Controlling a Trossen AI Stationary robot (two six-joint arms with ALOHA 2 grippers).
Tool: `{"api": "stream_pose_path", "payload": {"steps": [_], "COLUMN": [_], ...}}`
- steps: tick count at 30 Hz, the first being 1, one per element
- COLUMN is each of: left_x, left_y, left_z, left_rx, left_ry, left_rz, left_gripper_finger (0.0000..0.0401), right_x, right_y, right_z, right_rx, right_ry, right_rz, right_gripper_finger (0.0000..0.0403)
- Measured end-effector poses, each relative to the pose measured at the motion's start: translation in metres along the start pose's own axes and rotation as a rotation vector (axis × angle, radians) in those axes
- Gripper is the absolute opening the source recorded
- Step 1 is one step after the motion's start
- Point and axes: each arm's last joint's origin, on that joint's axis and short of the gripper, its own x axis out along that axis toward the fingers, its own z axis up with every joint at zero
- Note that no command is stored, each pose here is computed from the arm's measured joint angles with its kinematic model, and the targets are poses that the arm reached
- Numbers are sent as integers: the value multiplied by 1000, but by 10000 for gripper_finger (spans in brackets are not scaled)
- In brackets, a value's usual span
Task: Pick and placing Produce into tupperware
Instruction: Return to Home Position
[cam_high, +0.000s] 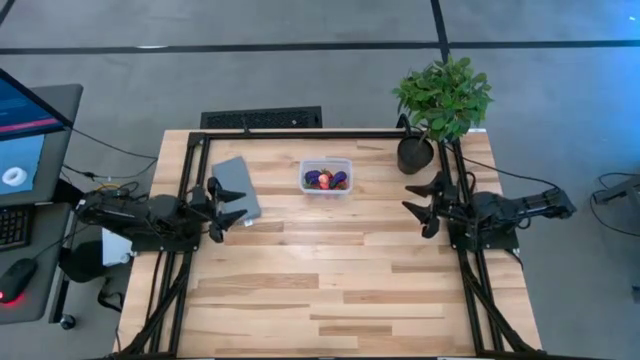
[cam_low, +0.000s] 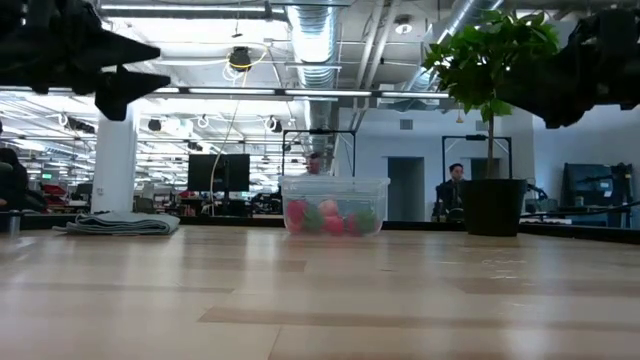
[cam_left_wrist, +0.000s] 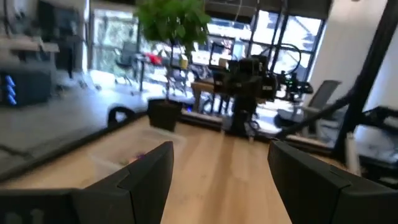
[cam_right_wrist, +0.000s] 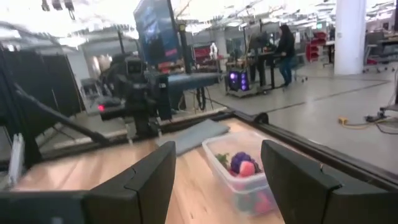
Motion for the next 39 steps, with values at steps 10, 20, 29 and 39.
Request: {"api": "stream_pose_path", "payload": {"steps": [10,20,29,39], "left_x": [0,3,3,2], "left_y": [-2,6,7,4], "left_z": [-2,0,-7,-12], "left_rx": [334,411,388,342], "left_ry": [-5,-24,53,106], "left_rz": [-87,-86,-116,-250], "left_gripper_finger": [250,250,250,250], "right_x": [-1,-1,-3,-7], "right_y": [5,6,10,16], "right_z": [1,0,-2,-3], "right_rx": [0,24,23,9], "right_ry": [-1,4,32,38], "right_rz": [119,126,171,243], "right_gripper_finger": [260,260,260,260]}}
